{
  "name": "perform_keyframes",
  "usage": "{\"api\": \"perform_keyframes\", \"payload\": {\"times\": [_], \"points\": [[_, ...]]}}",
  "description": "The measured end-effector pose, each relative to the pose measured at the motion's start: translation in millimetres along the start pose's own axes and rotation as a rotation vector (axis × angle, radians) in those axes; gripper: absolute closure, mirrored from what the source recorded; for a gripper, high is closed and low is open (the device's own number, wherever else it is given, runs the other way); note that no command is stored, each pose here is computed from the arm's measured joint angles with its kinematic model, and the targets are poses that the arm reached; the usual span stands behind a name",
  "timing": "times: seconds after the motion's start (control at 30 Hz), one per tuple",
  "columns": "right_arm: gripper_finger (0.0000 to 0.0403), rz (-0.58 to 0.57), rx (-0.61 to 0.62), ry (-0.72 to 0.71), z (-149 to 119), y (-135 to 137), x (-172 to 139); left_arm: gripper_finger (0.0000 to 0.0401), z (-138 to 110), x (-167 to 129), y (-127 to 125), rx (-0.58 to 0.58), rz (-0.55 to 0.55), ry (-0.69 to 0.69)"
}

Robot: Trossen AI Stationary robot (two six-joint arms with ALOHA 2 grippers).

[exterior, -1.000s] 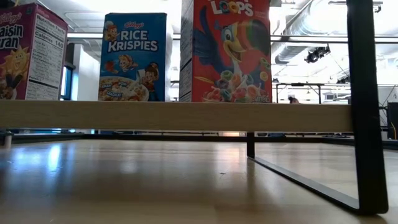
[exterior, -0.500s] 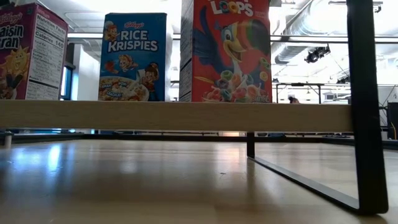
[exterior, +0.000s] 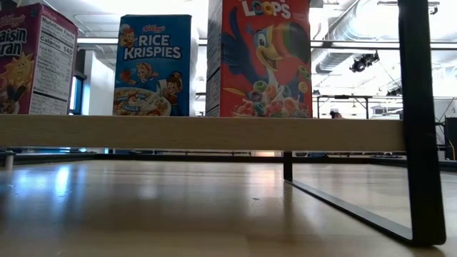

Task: Stack cereal on shelf
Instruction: Put the purple cereal box on the shelf

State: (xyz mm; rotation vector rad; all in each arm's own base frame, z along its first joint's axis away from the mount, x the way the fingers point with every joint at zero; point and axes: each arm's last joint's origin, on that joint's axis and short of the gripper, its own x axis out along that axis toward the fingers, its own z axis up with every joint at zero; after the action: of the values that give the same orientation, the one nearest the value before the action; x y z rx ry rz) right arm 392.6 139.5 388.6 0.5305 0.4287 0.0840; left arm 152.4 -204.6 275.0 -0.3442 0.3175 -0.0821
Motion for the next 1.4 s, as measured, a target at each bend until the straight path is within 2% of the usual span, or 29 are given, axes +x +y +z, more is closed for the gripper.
{"api": "perform_keyframes", "payload": {"times": [0.13,0.27,0.43,0.9,1.2,1.4], "points": [[0.0162,0.011,-0.132,0.077,1.4,5.6,14.8,0.0284,1.5,2.8,2.6,-0.003,0.015,-0.002],[0.0162,0.061,-0.188,0.09,3.9,10.1,20.3,0.0283,3.8,6.2,5.8,-0.011,0.034,-0.009],[0.0162,0.022,-0.234,0.122,-5.5,3.6,26.3,0.0283,6.2,10.1,9.6,-0.036,0.055,-0.015],[0.0162,0.029,-0.22,0.154,-19.3,-3.7,44.5,0.0283,11.5,22.8,20.4,0.02,0.097,-0.006],[0.0163,0.054,-0.18,0.183,-31.9,-6.6,63.7,0.0283,14.3,27.8,23.8,0.025,0.057,0.031],[0.0196,0.051,-0.176,0.184,-32.0,-6.7,63.6,0.0283,14.9,27.9,23.2,0.023,0.05,0.028]]}}
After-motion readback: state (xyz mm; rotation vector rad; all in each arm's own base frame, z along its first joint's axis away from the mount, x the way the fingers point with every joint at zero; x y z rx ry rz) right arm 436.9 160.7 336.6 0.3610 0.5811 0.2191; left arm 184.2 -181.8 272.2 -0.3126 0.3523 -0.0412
